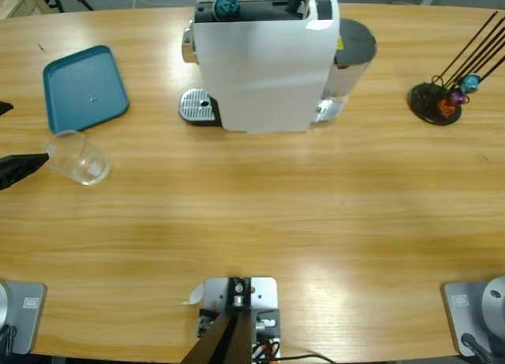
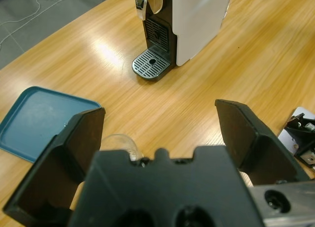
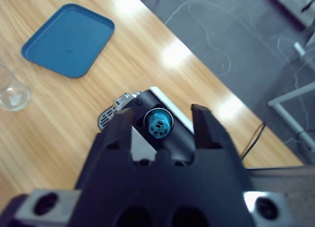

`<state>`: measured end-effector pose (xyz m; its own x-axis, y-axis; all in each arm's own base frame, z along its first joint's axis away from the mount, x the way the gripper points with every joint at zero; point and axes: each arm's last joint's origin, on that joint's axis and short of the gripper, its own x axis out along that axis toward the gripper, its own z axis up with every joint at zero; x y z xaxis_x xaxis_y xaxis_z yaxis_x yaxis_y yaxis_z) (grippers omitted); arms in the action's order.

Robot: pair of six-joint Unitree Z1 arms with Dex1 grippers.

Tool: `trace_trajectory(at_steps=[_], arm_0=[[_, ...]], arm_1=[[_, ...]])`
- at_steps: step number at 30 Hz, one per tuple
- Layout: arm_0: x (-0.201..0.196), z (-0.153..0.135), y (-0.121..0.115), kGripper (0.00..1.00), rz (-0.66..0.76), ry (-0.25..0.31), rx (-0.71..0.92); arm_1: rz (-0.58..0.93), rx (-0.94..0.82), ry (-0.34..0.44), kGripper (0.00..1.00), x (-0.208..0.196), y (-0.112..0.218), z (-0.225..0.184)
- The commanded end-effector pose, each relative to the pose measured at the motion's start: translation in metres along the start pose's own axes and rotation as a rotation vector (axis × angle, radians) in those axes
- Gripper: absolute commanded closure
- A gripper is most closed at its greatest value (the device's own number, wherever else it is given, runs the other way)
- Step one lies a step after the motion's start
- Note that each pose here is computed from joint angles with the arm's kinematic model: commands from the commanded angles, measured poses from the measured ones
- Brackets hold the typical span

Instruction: Pour coffee

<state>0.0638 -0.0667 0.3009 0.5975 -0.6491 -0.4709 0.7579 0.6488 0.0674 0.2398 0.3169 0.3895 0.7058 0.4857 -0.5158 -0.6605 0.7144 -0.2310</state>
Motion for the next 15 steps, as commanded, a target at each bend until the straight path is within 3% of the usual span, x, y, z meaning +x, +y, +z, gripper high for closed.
trace_trajectory(at_steps=[1,10,15], arm_0=[[0.004,-0.014,-0.001,0.032,0.001,0.037,-0.013],[0.004,-0.016,-0.001,0.032,0.002,0.040,-0.018],[0.005,-0.017,-0.001,0.032,0.004,0.044,-0.018]], arm_1=[[0.032,0.078,0.132,0.740,0.030,0.012,-0.010],[0.046,0.116,0.159,0.648,0.034,0.014,-0.017],[0.053,0.123,0.171,0.648,0.042,0.012,-0.020]])
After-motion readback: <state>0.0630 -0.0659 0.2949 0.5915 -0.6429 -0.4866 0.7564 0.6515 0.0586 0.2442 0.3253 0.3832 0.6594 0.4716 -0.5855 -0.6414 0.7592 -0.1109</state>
